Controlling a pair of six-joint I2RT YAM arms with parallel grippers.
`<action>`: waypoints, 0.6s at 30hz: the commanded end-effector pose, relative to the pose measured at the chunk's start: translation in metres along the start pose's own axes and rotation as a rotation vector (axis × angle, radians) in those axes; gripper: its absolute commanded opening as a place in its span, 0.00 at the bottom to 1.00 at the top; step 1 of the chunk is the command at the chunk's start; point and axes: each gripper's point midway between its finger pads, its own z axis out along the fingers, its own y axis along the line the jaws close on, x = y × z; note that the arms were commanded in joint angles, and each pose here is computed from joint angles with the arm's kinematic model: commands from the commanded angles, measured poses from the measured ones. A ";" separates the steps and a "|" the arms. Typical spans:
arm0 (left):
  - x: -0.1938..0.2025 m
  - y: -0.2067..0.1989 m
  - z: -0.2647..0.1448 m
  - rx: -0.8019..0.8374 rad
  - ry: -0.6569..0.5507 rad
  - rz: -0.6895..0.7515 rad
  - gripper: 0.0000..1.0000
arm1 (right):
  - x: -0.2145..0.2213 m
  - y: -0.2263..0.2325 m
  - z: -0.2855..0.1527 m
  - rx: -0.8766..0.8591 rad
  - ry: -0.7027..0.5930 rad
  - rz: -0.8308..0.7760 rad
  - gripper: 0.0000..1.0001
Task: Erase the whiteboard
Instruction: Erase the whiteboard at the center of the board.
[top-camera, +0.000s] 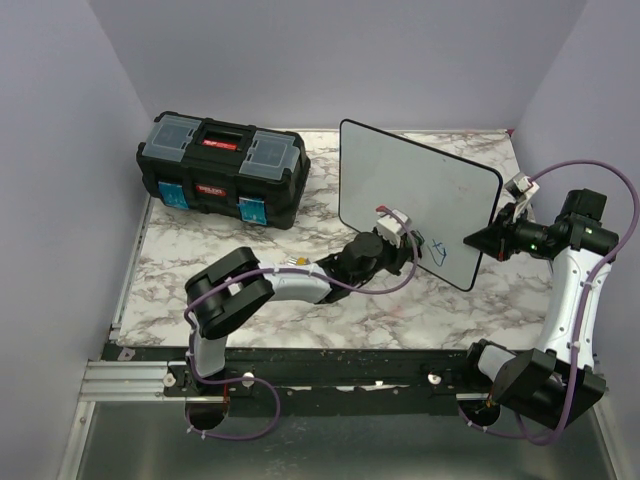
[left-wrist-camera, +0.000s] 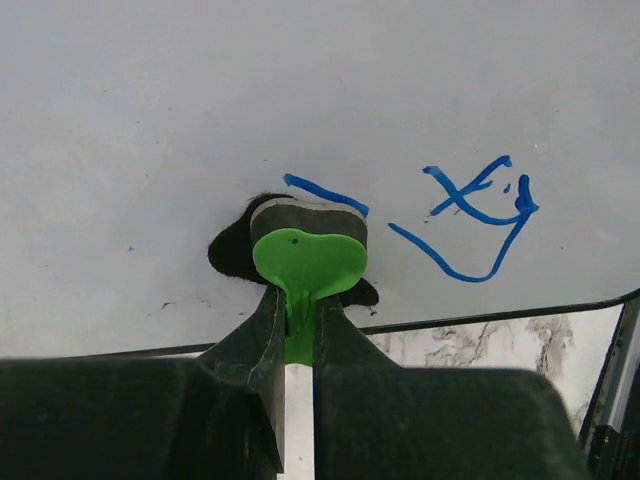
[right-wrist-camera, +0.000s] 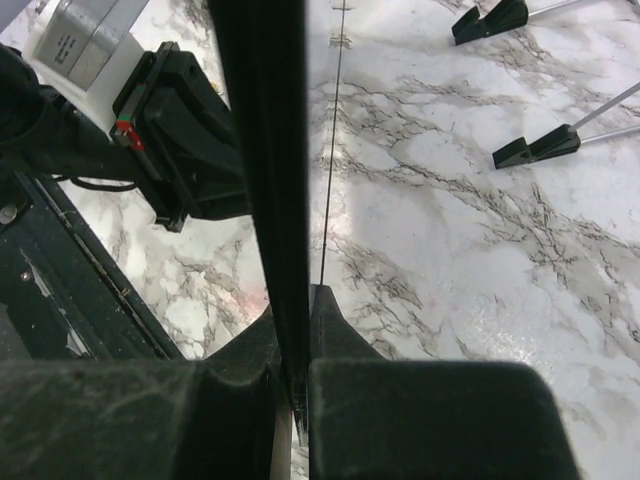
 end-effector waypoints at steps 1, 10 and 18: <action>-0.012 -0.015 0.004 0.018 -0.018 0.034 0.00 | -0.024 0.051 0.000 -0.187 -0.137 0.093 0.01; -0.100 0.014 0.007 -0.023 -0.122 0.073 0.00 | -0.025 0.051 0.000 -0.188 -0.138 0.092 0.01; -0.075 0.002 0.003 0.022 -0.097 0.021 0.00 | -0.024 0.051 0.000 -0.189 -0.137 0.096 0.01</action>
